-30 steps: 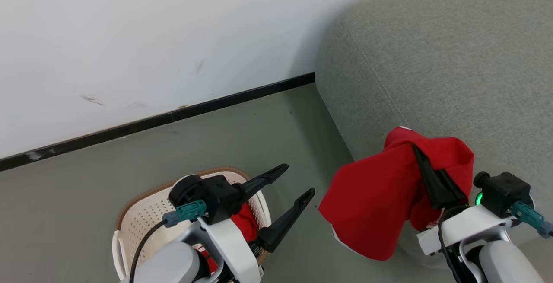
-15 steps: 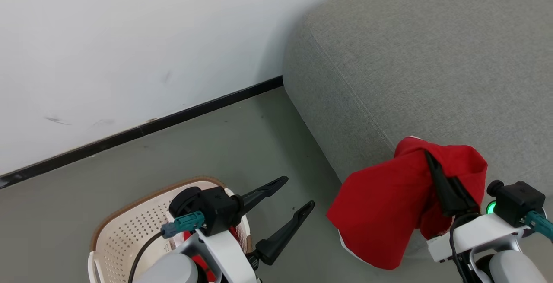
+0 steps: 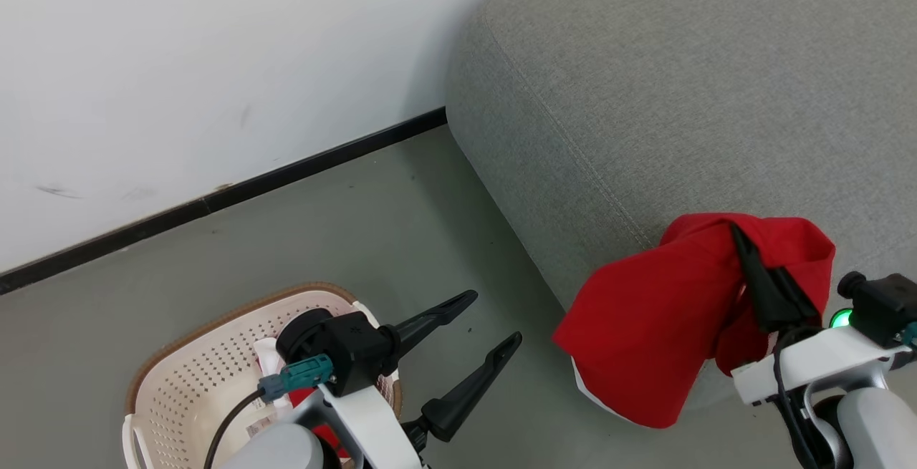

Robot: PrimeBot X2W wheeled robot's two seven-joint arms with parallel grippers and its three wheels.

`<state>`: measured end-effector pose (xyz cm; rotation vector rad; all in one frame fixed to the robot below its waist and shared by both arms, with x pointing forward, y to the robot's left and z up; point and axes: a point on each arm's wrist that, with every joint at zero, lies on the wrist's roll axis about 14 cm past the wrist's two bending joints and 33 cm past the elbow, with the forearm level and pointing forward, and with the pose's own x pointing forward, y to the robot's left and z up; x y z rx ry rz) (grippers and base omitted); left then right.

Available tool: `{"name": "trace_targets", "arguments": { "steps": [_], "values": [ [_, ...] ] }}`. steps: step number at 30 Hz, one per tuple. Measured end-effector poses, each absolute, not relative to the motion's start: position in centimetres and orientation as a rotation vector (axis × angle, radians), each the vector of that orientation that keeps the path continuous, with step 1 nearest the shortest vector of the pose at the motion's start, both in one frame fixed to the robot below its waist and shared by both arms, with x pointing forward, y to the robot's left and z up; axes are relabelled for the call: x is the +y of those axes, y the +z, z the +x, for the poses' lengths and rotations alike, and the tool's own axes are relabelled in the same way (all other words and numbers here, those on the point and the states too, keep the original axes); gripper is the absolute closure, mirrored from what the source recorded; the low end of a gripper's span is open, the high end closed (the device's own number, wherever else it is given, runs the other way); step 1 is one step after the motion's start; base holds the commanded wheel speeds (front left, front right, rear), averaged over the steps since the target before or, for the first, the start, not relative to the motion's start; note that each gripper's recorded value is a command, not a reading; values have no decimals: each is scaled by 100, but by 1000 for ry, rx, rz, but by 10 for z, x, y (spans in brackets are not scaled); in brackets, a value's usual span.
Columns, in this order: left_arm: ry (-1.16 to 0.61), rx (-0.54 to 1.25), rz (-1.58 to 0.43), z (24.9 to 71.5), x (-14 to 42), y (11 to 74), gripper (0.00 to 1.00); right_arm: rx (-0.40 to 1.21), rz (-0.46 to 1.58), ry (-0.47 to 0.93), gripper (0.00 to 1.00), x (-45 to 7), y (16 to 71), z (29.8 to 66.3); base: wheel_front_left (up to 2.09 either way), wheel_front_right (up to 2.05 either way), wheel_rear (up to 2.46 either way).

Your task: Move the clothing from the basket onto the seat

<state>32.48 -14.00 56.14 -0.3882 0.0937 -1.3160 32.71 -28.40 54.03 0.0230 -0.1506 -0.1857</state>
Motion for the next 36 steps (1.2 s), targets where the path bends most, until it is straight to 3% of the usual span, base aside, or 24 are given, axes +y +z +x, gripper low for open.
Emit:
{"name": "trace_targets", "arguments": {
  "steps": [16,36],
  "values": [
    [-1257,120,-406,344,-122,548,0,-209,156,-250,100,-323,563,382,0,0,0],
    [-1162,216,-381,368,-87,510,0,-191,162,-401,100,-399,587,452,0,0,0]
  ]
}}
